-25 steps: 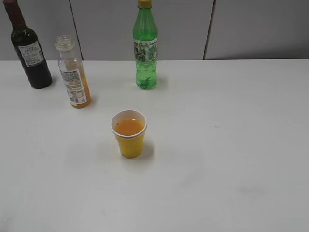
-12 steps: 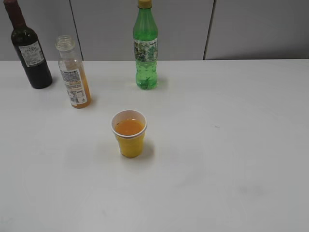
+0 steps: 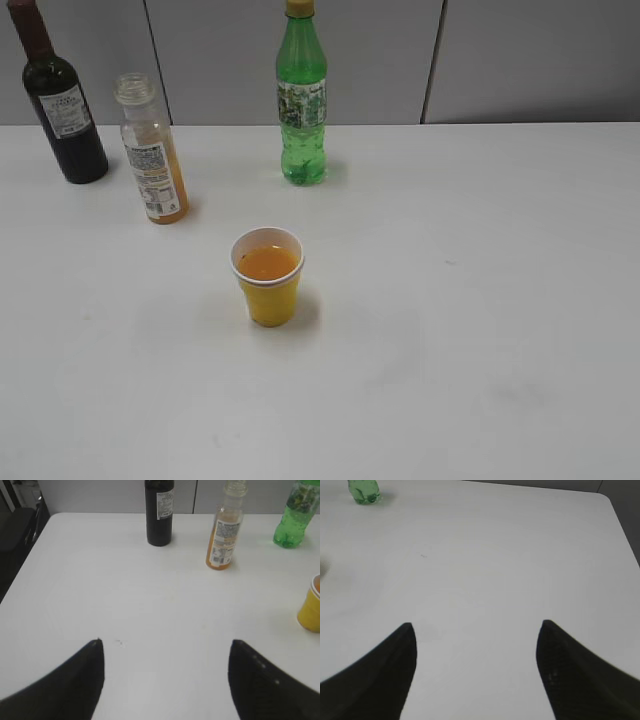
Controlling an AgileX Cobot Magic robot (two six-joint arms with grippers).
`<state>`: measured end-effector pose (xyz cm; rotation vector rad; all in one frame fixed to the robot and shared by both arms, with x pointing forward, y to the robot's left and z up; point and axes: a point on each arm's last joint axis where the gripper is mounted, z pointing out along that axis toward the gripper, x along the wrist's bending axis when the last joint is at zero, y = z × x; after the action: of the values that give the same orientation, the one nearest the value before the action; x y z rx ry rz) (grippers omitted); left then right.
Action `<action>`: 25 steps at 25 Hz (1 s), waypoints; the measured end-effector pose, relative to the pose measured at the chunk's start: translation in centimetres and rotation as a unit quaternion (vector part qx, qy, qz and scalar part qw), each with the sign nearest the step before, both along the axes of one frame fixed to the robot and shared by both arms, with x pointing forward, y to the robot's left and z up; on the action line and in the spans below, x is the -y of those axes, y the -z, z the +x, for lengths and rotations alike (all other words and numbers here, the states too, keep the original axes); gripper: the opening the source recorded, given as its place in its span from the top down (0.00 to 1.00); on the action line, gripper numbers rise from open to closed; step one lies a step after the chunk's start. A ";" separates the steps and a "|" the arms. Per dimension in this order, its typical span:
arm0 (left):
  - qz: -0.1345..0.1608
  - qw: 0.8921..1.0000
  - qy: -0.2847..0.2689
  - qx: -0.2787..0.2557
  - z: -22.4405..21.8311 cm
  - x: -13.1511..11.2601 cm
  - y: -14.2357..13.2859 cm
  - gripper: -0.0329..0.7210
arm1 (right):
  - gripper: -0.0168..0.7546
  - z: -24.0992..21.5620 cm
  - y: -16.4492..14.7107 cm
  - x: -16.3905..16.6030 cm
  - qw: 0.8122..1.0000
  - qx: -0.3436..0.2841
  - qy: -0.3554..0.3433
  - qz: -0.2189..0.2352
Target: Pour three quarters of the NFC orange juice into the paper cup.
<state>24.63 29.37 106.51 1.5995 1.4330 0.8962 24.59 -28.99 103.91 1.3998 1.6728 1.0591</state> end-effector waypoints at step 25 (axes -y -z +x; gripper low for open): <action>0.019 0.999 0.045 0.001 -1.4 -0.4 1.1 0.20 | 0.21 0.0 0.0 0.0 1.000 0.000 0.000 0.001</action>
<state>23.25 29.76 105.39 1.6784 1.3384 0.8764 24.60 -28.99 103.91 1.3995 1.6723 1.0608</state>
